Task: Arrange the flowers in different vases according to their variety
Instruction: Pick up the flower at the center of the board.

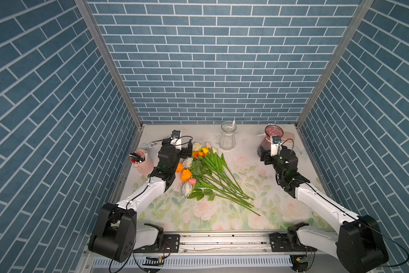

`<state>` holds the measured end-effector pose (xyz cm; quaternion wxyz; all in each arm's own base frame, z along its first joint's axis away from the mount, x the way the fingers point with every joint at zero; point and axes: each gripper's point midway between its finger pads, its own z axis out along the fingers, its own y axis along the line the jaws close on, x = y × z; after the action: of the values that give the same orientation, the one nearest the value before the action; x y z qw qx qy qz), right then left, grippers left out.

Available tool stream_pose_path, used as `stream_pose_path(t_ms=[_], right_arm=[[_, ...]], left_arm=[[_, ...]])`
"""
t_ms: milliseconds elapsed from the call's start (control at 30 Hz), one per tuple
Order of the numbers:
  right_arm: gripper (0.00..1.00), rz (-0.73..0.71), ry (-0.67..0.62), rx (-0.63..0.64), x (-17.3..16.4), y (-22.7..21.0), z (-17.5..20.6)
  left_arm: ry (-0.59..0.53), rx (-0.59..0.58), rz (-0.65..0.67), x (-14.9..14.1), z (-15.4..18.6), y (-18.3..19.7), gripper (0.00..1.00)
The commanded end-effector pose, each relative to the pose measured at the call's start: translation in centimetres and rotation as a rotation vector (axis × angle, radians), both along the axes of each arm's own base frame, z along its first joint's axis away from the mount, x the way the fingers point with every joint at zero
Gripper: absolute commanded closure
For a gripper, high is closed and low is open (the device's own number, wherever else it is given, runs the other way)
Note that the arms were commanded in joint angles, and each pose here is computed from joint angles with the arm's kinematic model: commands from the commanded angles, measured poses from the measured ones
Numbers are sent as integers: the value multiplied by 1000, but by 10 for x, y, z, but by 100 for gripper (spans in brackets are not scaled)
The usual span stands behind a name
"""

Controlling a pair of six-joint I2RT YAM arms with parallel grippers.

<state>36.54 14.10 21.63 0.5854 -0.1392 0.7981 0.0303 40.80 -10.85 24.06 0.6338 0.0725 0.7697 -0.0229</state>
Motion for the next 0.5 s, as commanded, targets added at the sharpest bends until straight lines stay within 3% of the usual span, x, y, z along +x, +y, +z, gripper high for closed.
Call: stream_pose_path(t_ms=[0,267,467], right_arm=[[18,55,227,-102,-33,34,-41],[23,314,488,12,-73,168,-79],[36,369,688,29,-64,229,-123]], left_arm=[[172,-9,62,-26,-30,-4,0],[210,-128,-6,-79,-11,-29,0],[305,-233,-24,-109,-30,-32,0]])
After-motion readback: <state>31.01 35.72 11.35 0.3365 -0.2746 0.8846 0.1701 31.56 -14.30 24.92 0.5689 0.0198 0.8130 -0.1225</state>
